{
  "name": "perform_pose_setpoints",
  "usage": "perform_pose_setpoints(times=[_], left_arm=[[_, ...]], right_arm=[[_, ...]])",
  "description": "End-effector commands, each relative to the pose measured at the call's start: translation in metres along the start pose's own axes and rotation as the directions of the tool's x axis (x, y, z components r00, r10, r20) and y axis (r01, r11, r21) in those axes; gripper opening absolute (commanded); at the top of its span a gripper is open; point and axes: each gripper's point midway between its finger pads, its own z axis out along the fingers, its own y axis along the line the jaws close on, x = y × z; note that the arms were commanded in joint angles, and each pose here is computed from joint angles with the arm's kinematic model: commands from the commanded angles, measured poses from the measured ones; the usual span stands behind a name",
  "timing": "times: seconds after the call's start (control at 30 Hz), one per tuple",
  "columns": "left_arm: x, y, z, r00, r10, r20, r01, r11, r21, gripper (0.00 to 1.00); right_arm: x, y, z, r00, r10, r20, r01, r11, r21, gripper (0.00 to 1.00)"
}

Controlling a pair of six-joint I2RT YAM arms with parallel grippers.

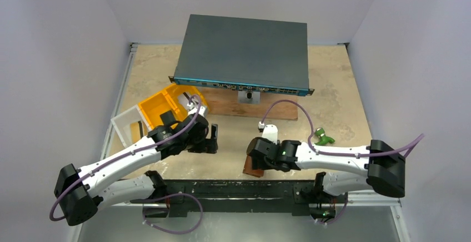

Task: Take the credit cards out of the card holder
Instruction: Open the card holder at the center of the board.

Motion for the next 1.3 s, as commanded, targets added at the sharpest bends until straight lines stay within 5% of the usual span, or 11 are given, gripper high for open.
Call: perform_pose_setpoints(times=[0.0,0.83,1.1,1.27], left_arm=[[0.002,-0.004,0.002,1.0,-0.032,0.0,0.032,0.999,0.029,1.0],[0.015,-0.007,0.012,0.998,-0.054,-0.037,0.056,0.997,0.055,1.0],[0.022,-0.021,0.019,0.996,-0.055,-0.076,0.064,0.991,0.119,0.97],[0.026,-0.031,0.023,0.993,-0.057,-0.101,0.074,0.983,0.169,0.92]], right_arm=[[-0.02,0.009,-0.004,0.998,0.02,0.064,-0.023,0.999,0.032,0.54],[0.012,0.002,0.025,0.998,-0.036,-0.043,0.041,0.991,0.126,0.25],[0.009,0.012,0.023,0.999,-0.02,-0.036,0.023,0.996,0.081,0.0],[-0.003,0.028,0.012,1.0,0.011,-0.002,-0.011,1.0,-0.004,0.0]])
